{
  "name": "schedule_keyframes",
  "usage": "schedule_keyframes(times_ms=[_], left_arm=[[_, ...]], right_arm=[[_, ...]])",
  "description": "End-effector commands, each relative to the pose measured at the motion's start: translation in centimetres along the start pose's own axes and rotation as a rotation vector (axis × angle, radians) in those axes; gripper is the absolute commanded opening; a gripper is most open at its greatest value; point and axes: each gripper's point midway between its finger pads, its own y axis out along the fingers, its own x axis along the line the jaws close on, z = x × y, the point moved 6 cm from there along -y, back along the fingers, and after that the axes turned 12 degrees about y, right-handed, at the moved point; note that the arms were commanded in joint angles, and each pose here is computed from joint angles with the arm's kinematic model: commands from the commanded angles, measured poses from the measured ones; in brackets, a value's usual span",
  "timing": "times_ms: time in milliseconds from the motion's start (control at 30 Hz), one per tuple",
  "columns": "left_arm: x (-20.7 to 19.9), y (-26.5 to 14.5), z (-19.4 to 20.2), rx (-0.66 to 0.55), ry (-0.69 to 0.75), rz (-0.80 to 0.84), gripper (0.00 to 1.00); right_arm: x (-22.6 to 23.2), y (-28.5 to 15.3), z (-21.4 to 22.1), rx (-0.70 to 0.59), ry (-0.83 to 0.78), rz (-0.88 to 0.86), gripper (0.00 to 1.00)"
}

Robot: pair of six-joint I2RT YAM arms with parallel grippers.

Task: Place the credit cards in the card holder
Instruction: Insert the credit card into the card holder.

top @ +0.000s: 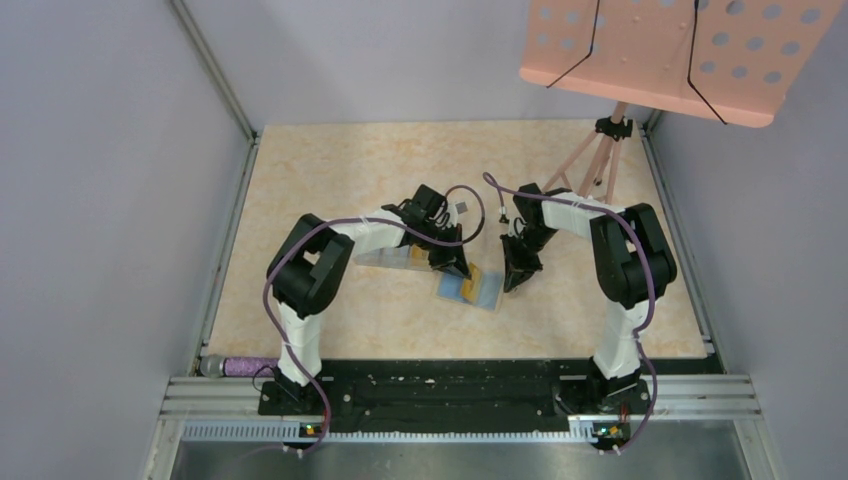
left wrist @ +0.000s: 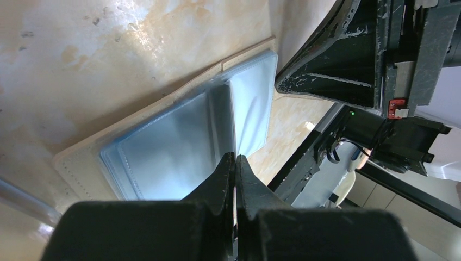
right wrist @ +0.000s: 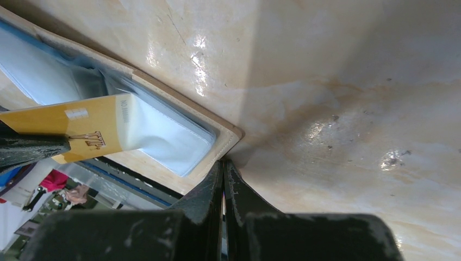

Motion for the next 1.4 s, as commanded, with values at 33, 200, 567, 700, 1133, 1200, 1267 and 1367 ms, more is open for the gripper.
schedule_keyframes(times_ms=[33,200,567,700,1133,1200,1267,1367], left_arm=[[-1.3,0.5,-0.5,-0.005,0.033,0.103,0.0],[-1.2,0.6,-0.2,0.003,0.02,0.114,0.0],[-0.4,-0.7,-0.5,-0.007,0.04,-0.077,0.28],[-0.1,-1.1,-0.4,0.024,0.061,-0.15,0.32],[-0.3,0.1,-0.1,0.123,0.104,-0.21,0.38],[-0.4,0.4,0.0,0.133,0.104,-0.198,0.38],[-0.4,0.7,0.1,0.143,0.102,-0.202,0.38],[-0.4,0.6,0.1,0.142,0.112,-0.253,0.38]], right_arm=[[-1.5,1.5,0.0,0.012,-0.008,0.06,0.0],[-1.5,1.5,0.1,0.011,-0.009,0.061,0.0],[-1.5,1.4,0.1,0.011,-0.011,0.059,0.0],[-1.5,1.4,0.0,0.012,-0.009,0.059,0.0],[-1.4,1.4,0.0,0.012,-0.012,0.056,0.0],[-1.4,1.3,0.0,0.012,-0.012,0.056,0.0],[-1.4,1.4,0.0,0.013,-0.013,0.056,0.0],[-1.4,1.4,0.0,0.014,-0.013,0.056,0.0]])
